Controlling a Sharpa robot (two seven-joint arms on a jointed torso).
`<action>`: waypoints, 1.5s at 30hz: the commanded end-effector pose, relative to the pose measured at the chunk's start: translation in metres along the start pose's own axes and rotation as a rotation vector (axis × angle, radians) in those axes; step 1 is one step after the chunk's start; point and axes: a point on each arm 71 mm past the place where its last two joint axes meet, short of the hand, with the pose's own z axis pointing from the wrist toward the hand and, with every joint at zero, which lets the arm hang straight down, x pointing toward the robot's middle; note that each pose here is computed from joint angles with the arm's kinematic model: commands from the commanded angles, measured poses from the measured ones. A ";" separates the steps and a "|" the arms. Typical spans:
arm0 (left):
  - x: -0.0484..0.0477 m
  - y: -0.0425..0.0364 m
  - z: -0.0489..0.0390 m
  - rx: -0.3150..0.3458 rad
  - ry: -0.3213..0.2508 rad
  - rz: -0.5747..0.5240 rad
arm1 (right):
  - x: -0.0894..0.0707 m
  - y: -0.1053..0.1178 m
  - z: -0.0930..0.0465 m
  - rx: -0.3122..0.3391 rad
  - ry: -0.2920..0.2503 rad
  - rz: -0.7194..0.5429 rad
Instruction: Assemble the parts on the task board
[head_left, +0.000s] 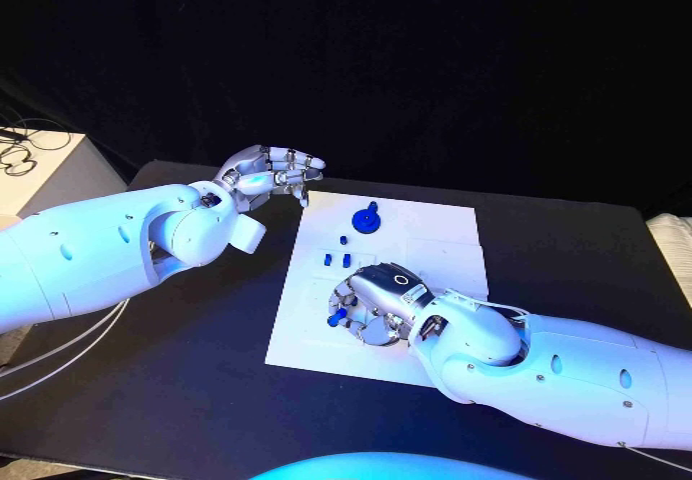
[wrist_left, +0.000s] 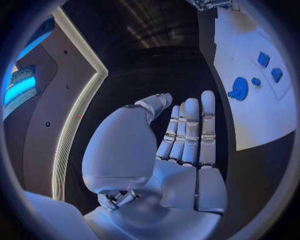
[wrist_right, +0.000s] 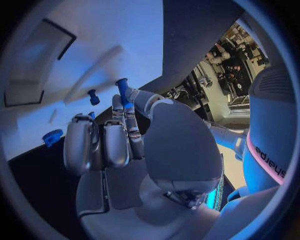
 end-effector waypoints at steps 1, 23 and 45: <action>0.0020 -0.0008 0.0000 0.006 0.017 -0.010 | 0.003 0.000 0.000 -0.002 0.021 -0.016; 0.0013 -0.0005 -0.0001 0.002 0.014 -0.009 | 0.011 0.008 0.006 -0.078 0.021 0.006; 0.0006 0.0001 -0.0004 -0.006 0.016 -0.010 | 0.002 0.004 0.000 -0.091 -0.108 0.058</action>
